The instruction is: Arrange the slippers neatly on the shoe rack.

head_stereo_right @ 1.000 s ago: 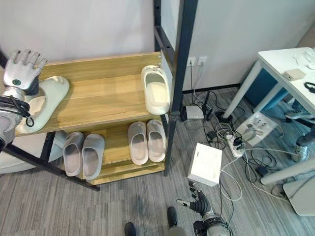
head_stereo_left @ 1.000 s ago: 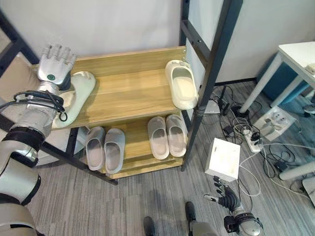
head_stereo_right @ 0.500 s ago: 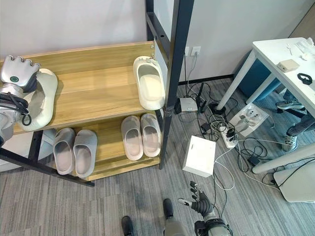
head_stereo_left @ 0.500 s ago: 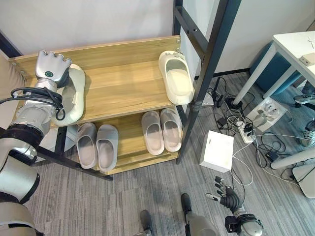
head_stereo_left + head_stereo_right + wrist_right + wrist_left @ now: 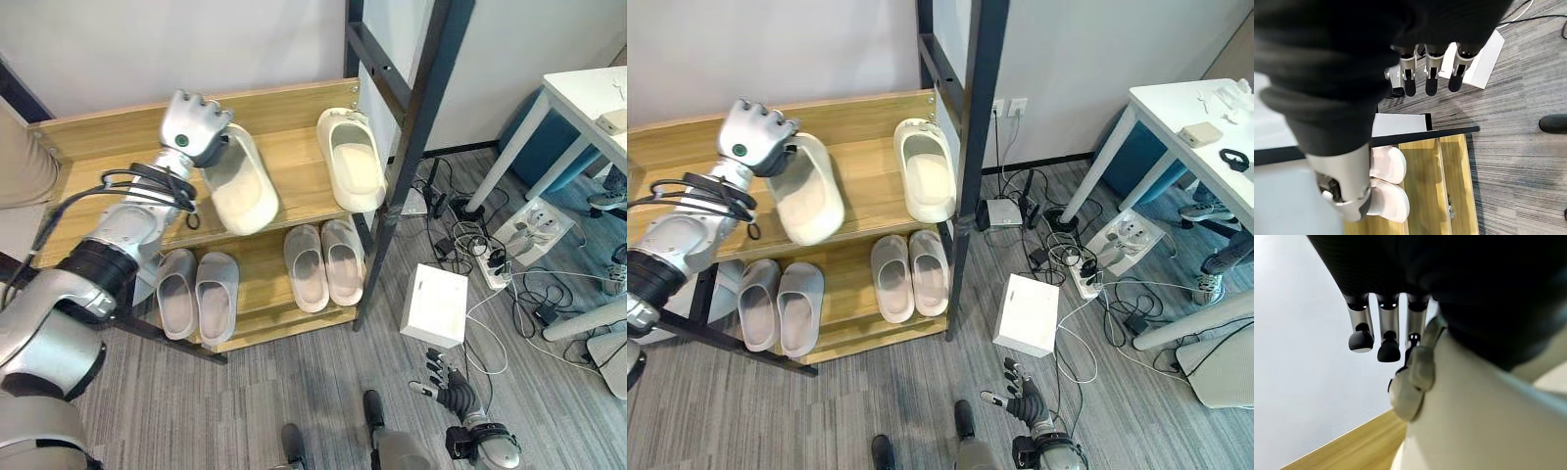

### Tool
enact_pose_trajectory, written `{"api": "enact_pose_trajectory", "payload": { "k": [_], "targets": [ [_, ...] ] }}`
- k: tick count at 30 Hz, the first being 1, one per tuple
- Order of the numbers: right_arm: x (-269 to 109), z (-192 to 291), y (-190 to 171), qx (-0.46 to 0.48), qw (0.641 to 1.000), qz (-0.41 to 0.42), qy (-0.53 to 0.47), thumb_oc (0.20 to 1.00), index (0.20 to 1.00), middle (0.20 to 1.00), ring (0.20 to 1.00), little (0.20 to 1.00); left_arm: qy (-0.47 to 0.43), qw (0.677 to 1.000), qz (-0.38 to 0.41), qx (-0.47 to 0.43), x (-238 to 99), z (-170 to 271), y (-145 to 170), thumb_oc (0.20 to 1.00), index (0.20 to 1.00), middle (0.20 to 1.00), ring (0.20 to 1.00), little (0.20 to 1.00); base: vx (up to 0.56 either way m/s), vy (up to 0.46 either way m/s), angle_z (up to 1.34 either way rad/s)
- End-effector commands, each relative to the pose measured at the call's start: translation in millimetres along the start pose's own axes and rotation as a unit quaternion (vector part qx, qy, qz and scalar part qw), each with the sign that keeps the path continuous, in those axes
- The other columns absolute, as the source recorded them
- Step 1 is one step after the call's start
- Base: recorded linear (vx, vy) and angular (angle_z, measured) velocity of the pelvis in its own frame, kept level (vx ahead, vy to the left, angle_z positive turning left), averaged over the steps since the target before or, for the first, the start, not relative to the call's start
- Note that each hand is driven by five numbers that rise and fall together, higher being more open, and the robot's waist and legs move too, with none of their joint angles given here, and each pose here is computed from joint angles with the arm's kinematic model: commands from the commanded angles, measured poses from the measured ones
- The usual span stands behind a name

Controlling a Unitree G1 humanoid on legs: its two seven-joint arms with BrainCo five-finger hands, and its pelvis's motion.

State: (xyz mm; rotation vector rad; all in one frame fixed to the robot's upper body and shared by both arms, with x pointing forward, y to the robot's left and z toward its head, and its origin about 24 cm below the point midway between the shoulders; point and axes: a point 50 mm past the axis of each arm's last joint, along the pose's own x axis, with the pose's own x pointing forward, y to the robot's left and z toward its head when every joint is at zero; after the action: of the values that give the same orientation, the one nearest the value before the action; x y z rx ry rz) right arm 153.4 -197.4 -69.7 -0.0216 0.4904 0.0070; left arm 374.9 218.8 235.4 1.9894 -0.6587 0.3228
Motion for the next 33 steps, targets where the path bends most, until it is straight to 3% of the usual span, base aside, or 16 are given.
{"api": "enact_pose_trajectory", "payload": {
  "k": [1,17,19,20,33],
  "targets": [
    [2,21,-15,0.023,0.998,-0.025,-0.050,1.000,1.000,1.000,1.000,1.000,0.062,0.994,0.077,0.047,34,-34,43,0.200,0.200,0.200,0.200,0.200,-0.01,-0.063,-0.04],
    [-11,15,-30,0.024,0.998,-0.047,-0.043,1.000,1.000,1.000,1.000,1.000,0.051,0.992,0.016,0.117,40,-30,22,0.200,0.200,0.200,0.200,0.200,0.01,-0.029,-0.14],
    [-10,14,-29,0.024,0.998,-0.045,-0.042,1.000,1.000,1.000,1.000,1.000,0.054,0.991,0.009,0.120,40,-31,20,0.849,0.849,0.849,0.849,0.849,0.01,-0.004,-0.04],
    [-10,14,-29,0.025,0.998,-0.044,-0.042,1.000,1.000,1.000,1.000,1.000,0.056,0.991,0.006,0.121,40,-32,19,1.000,1.000,1.000,1.000,1.000,0.00,0.000,0.00],
    [-6,11,-19,0.045,0.998,-0.030,-0.036,1.000,1.000,1.000,1.000,1.000,0.051,0.992,0.056,0.103,46,-26,40,1.000,1.000,1.000,1.000,1.000,-0.01,-0.004,0.05]
  ]
}}
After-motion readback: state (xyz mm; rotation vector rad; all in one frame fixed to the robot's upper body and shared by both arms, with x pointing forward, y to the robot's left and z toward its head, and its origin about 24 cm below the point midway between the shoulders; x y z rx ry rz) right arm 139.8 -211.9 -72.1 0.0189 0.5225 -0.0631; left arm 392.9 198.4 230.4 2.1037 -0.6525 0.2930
